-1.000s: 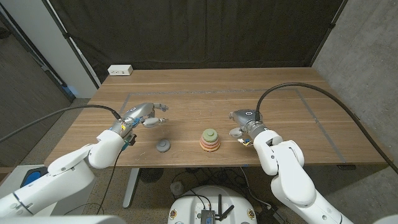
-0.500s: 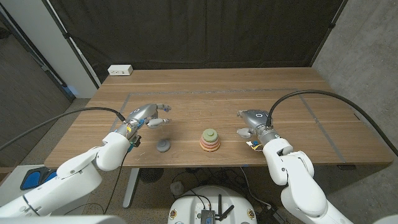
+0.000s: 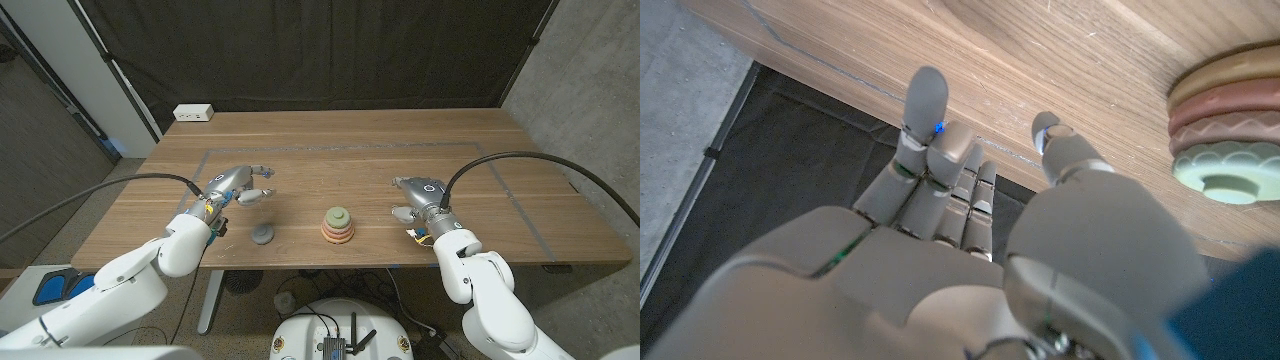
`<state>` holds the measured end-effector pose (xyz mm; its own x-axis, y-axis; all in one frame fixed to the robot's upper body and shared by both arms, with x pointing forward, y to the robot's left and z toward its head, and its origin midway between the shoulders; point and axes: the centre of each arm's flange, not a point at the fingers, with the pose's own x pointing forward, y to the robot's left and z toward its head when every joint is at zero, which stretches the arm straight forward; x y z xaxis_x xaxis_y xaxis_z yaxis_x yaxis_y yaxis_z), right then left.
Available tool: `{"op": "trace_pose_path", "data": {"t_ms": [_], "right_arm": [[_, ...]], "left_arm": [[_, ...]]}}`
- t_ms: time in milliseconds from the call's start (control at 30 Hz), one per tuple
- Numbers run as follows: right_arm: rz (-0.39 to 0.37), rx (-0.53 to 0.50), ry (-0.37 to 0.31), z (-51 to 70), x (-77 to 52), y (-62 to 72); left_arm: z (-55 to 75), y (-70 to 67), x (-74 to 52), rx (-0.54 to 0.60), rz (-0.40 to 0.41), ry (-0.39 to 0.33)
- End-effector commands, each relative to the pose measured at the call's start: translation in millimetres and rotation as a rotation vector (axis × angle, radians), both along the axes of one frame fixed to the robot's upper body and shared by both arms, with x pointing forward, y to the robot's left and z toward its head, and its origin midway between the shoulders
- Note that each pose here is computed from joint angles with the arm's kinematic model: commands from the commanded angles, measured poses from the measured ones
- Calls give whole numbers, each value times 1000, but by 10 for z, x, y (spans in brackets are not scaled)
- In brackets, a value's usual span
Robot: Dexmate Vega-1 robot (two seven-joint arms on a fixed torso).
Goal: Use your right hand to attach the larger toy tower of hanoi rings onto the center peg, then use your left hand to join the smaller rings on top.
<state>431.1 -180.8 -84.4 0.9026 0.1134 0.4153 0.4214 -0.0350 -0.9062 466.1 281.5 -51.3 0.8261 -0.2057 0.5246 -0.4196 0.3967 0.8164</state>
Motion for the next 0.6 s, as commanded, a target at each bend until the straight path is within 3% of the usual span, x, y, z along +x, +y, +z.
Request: {"op": "trace_pose_path", "data": {"t_ms": [33,600], "right_arm": [[-35,21,-24,-30,51,-171],[-65,26,-31,-46,20,-220]], "left_arm": [[-18,28,-39,-17,25,-3],[13,-15,-89,31,39,47]]}}
